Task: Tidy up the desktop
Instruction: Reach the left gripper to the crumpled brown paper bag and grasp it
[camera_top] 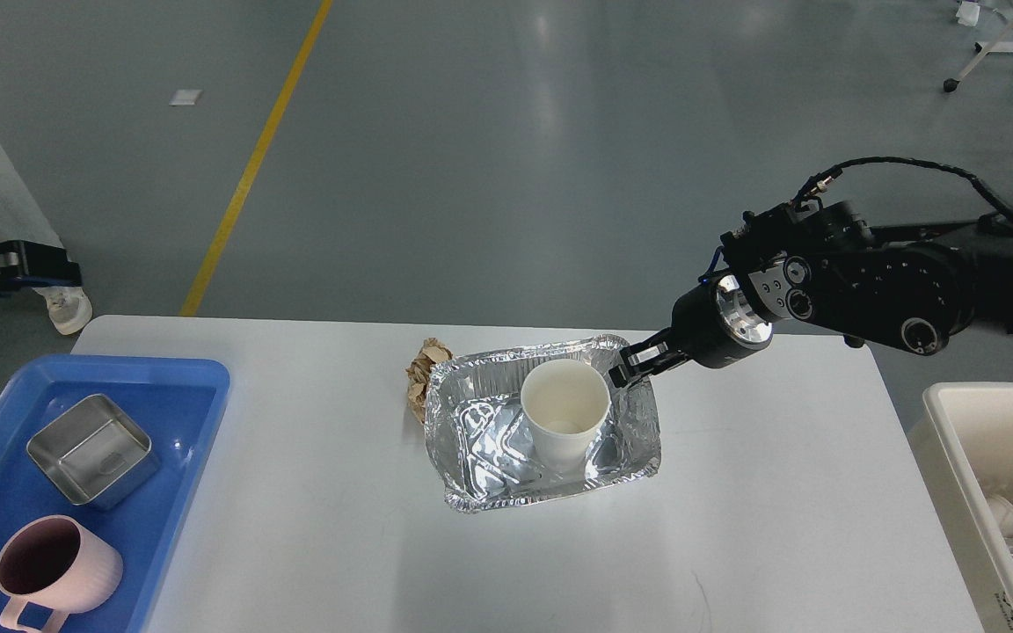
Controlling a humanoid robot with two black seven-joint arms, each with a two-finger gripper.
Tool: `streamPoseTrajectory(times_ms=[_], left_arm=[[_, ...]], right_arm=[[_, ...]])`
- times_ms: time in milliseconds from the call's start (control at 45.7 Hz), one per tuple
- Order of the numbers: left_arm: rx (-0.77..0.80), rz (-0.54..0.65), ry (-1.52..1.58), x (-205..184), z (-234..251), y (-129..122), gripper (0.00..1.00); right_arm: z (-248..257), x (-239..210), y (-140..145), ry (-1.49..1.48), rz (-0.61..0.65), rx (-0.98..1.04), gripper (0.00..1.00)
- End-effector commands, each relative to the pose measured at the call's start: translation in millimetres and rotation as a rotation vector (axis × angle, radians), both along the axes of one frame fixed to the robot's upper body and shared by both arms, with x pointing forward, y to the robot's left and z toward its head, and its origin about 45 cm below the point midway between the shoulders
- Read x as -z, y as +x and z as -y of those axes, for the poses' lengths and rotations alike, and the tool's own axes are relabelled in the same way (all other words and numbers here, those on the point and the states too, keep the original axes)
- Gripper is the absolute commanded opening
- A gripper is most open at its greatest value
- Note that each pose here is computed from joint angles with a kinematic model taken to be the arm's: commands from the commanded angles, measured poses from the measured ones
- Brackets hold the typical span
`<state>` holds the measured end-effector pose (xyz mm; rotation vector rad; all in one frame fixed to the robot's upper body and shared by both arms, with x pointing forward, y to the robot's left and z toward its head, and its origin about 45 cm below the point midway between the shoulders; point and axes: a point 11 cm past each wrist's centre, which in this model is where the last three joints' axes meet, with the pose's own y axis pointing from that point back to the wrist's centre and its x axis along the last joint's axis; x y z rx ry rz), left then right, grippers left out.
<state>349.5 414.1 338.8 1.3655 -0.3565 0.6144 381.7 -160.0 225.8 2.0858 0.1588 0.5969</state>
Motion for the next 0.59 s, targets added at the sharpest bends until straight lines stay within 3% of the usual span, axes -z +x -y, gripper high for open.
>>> streamPoseTrajectory(times_ms=[0,306,569], left_arm=[[-0.008,0.008,-0.027,43,29,24,0.71],[-0.054,0.061,-0.117,127,102,66,0.71],[-0.007,0.054,-0.07,200,162,66,0.71]], right_arm=[[-2,0,0,0.0,0.0,-0.005,0.0],[-3,0,0,-0.001,0.0,-0.006,0.0],[-6,1,0,0.001,-0.001,-0.011,0.0]])
